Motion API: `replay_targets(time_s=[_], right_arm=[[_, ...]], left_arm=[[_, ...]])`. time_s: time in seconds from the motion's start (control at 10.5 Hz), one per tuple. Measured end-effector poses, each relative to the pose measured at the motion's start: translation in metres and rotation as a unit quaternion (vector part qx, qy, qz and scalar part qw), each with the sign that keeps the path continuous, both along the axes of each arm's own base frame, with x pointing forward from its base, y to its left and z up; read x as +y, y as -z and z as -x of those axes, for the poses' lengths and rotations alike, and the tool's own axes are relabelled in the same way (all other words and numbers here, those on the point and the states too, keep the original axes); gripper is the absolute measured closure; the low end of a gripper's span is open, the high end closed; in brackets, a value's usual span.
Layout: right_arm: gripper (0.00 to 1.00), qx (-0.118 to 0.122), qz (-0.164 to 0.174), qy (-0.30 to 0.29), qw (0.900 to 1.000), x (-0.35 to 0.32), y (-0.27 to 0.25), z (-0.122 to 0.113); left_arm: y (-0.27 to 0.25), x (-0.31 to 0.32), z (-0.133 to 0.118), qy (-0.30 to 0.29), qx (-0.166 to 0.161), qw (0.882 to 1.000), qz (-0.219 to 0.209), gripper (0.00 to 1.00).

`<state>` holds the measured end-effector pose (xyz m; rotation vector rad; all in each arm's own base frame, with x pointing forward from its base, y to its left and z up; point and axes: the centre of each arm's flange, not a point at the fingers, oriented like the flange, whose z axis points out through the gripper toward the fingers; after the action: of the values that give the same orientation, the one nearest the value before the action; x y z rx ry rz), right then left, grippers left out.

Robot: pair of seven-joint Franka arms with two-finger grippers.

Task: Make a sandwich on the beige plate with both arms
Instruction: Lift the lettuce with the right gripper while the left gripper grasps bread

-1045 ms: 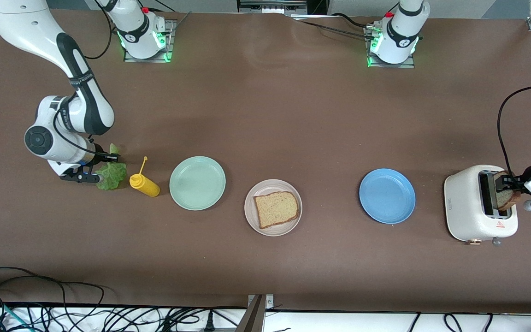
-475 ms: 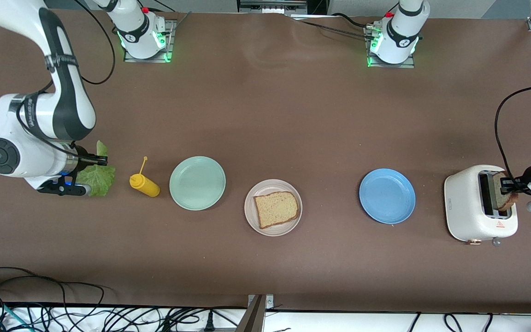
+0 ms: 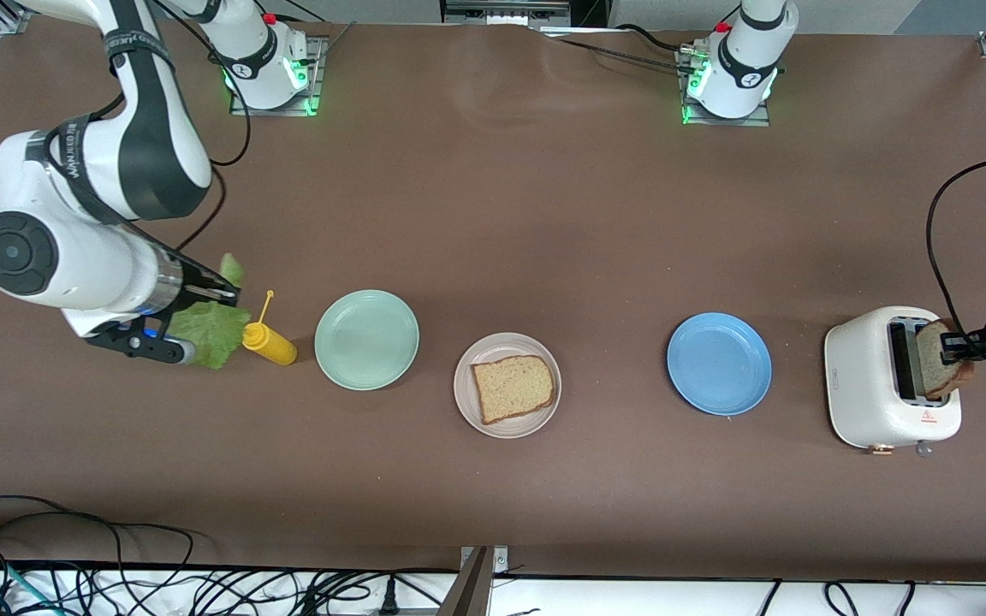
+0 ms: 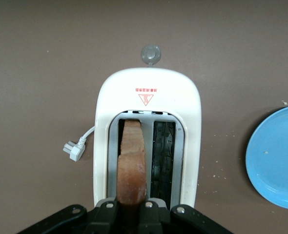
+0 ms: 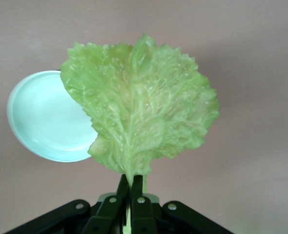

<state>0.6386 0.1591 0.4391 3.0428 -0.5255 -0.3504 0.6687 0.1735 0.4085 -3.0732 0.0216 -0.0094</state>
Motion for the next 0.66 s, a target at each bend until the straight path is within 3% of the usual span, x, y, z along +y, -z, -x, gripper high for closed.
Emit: replay_targets(time_s=[0.19, 0.28, 0.38, 0.47, 0.66], right_arm=[[0.96, -0.008, 0.020, 0.089, 0.996, 0.050, -0.003, 0.006], [0.96, -0.018, 0.022, 0.143, 0.989, 0.073, -0.011, 0.009], [0.96, -0.022, 0.009, 0.215, 0.976, 0.094, -0.021, 0.011], [0.96, -0.020, -0.016, 0.289, 0.957, 0.103, -0.026, 0.008], [0.96, -0.027, -0.074, 0.421, 0.904, 0.115, -0.023, -0.011]], left_arm=[[-0.023, -0.004, -0.005, 0.003, -0.008, 1.000, -0.004, 0.91], [-0.035, -0.006, -0.009, 0.005, -0.017, 1.000, -0.006, 0.91], [-0.046, -0.009, -0.011, 0.006, -0.019, 1.000, -0.006, 0.91], [-0.053, -0.012, -0.011, 0.007, -0.016, 1.000, -0.005, 0.91], [-0.064, -0.029, -0.013, -0.007, -0.011, 1.000, 0.000, 0.91]])
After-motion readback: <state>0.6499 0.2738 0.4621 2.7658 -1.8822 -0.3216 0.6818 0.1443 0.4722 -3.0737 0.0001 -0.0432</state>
